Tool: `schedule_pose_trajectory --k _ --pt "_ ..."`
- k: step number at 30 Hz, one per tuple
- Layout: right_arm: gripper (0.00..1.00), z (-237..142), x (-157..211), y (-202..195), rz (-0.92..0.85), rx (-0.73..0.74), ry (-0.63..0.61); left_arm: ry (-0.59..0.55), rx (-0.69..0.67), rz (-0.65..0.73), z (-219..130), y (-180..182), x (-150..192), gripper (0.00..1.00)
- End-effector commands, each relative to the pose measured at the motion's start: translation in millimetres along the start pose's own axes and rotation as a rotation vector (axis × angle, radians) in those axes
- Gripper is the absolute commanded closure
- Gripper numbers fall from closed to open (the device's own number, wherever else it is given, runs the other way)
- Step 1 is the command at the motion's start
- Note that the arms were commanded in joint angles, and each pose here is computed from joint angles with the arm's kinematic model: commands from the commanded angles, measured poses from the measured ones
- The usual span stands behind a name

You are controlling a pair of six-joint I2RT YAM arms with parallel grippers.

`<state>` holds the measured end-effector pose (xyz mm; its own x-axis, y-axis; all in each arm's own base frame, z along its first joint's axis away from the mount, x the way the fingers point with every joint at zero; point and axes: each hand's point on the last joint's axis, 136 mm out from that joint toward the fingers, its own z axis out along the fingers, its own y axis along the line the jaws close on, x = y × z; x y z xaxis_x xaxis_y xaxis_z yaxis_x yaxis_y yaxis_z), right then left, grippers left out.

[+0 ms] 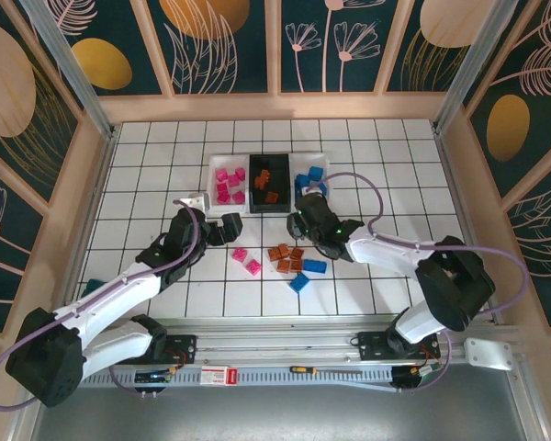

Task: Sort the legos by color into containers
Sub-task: Pick up the lego from the center of the table, then place the lego in the container.

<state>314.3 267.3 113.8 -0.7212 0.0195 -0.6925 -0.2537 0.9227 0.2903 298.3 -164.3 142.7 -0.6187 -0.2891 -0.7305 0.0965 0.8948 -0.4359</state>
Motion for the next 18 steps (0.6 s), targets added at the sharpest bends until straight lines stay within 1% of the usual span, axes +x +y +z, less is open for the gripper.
schedule_pose_trajectory --k 1,4,7,11,14,16,18 --pt "0.78 -8 -37 30 -0.072 -0.084 -0.06 0.031 0.023 -0.017 -2 1 12 0.01" --pt "0.78 6 -57 47 -0.101 -0.096 -0.076 0.052 0.019 -0.024 -1 5 22 0.01" --pt "0.78 34 -74 54 -0.113 -0.08 -0.077 0.071 0.01 -0.029 0 10 31 0.01" --pt "0.78 77 -89 52 -0.103 -0.039 -0.057 0.098 0.005 -0.035 0 15 42 0.01" --pt "0.77 100 -94 50 -0.095 -0.019 -0.05 0.118 0.007 -0.033 -1 16 49 0.01" --pt "0.72 111 -96 51 -0.094 -0.017 -0.05 0.127 0.005 -0.031 -1 17 52 0.01" --pt "0.59 116 -100 54 -0.095 -0.027 -0.06 0.135 0.012 -0.028 -1 15 54 0.01"
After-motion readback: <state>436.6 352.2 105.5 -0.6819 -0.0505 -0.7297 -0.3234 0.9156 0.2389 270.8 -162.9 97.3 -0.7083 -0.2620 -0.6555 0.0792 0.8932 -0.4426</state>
